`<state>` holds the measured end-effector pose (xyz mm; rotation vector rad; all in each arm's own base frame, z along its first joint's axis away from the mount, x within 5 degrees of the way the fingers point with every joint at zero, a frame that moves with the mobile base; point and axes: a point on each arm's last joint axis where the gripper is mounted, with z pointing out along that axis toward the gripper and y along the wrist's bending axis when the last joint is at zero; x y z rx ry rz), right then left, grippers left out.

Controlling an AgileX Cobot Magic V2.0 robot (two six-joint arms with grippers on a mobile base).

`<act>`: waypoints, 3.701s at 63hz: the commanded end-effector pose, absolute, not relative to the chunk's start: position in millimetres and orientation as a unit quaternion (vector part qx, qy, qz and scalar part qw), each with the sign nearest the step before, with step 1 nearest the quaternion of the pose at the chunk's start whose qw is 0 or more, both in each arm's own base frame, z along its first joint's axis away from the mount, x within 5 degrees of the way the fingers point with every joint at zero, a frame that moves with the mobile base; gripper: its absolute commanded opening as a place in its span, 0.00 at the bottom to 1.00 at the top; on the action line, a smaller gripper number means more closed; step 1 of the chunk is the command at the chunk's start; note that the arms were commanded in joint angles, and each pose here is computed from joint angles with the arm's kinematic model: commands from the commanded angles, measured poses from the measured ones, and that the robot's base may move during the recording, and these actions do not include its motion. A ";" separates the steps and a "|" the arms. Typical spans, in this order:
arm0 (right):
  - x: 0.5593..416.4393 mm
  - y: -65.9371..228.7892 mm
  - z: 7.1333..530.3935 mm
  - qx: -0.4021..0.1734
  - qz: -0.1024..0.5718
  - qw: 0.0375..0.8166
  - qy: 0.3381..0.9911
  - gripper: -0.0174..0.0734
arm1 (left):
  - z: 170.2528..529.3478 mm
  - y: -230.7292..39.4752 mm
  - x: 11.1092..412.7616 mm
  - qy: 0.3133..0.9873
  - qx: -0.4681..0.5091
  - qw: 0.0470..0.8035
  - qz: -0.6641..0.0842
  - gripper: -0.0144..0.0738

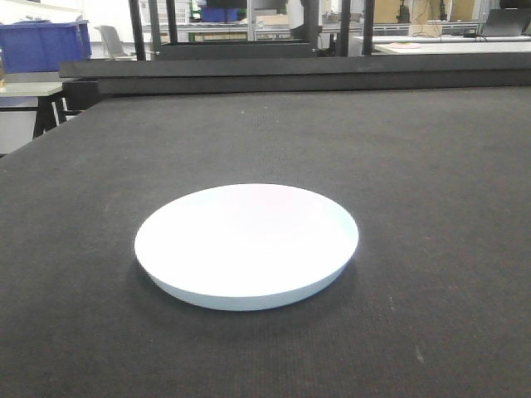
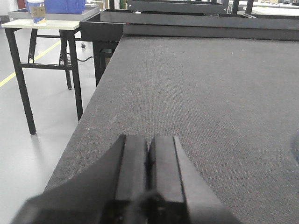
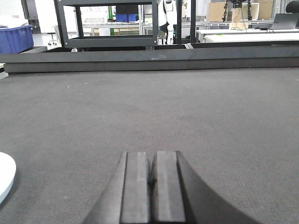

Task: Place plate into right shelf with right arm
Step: 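Move the right gripper above the white plate on the table, then lower the right gripper to the plate rim and close on it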

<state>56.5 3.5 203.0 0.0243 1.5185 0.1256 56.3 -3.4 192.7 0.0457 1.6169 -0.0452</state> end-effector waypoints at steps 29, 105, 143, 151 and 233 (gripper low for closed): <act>54.1 3.1 214.6 0.011 0.057 0.763 0.644 0.25 | 197.5 -3.1 56.3 0.694 0.015 0.719 -0.023 0.11; 126.2 39.1 362.1 -0.087 0.181 0.486 0.850 0.26 | 197.5 -3.1 56.3 0.694 0.015 0.719 -0.023 0.11; 226.1 135.3 314.4 -0.226 0.226 0.367 0.873 0.36 | 197.5 -3.1 56.3 0.694 0.015 0.719 -0.023 0.11; 246.8 148.0 303.0 -0.232 0.223 0.340 0.884 0.68 | 197.5 -3.1 56.3 0.694 0.015 0.719 -0.023 0.11; 304.2 169.5 234.2 -0.242 0.177 0.259 0.918 0.74 | 197.5 -3.1 56.3 0.694 0.015 0.719 -0.023 0.11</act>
